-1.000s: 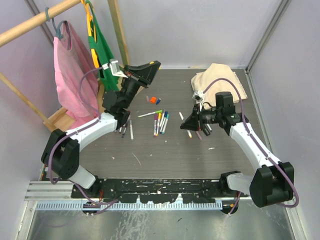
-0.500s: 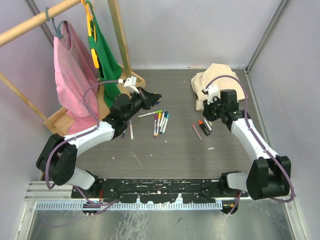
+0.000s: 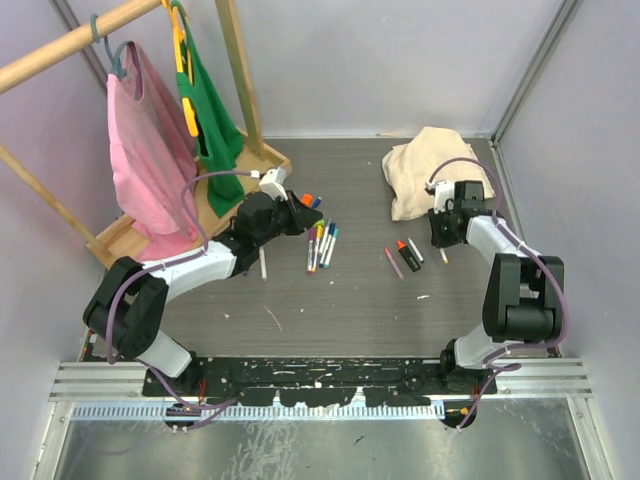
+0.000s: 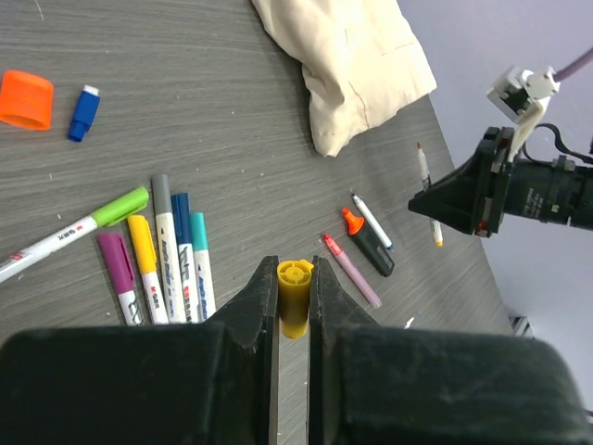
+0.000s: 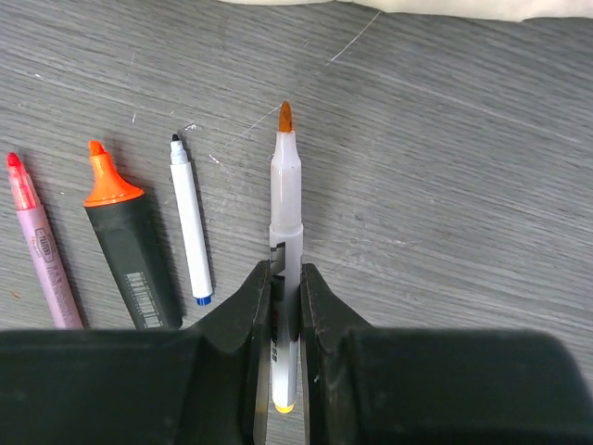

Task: Open the pen caps
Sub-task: Place the pen at the center of the board.

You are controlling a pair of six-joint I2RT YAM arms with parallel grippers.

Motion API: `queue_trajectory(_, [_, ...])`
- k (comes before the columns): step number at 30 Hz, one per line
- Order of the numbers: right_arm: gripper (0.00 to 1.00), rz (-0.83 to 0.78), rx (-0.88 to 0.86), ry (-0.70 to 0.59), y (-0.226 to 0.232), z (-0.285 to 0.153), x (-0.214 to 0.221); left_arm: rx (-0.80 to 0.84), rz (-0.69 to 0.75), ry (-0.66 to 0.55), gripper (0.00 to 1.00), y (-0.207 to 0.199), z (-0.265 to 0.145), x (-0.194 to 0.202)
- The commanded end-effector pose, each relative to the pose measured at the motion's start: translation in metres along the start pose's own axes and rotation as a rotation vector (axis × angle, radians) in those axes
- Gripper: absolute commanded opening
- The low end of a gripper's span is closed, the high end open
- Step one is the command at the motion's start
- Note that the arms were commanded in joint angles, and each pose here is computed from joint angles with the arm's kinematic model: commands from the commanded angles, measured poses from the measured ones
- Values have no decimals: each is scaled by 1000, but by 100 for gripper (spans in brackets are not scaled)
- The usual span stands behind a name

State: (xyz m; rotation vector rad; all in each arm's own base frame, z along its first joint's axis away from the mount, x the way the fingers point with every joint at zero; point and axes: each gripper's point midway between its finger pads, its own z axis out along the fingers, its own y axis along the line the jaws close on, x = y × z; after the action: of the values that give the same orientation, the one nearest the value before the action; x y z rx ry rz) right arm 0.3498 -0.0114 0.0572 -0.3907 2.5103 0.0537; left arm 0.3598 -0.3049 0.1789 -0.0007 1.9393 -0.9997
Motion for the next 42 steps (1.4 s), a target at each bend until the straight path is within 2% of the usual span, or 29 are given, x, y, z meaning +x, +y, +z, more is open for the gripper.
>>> queue_trajectory(1, [14, -15, -30, -23, -1, 4, -19, 51, 6, 9, 0, -9, -1, 3])
queue_trajectory(13, [23, 40, -129, 120, 10, 29, 9, 60, -17, 30, 0, -5, -5, 15])
queue_trajectory(22, [31, 53, -161, 160, 13, 32, 16, 69, -37, 55, 0, -6, 0, 19])
queue_trajectory(30, [33, 61, -174, 132, 13, 26, 9, 68, -54, 92, 0, -8, 9, 23])
queue_trajectory(35, [37, 55, -155, 65, 9, 13, -5, 23, -38, 121, 0, -6, 20, 28])
queue_trajectory(42, [42, 26, -128, -29, 7, -7, -23, -195, 43, 184, 0, 17, 40, 37])
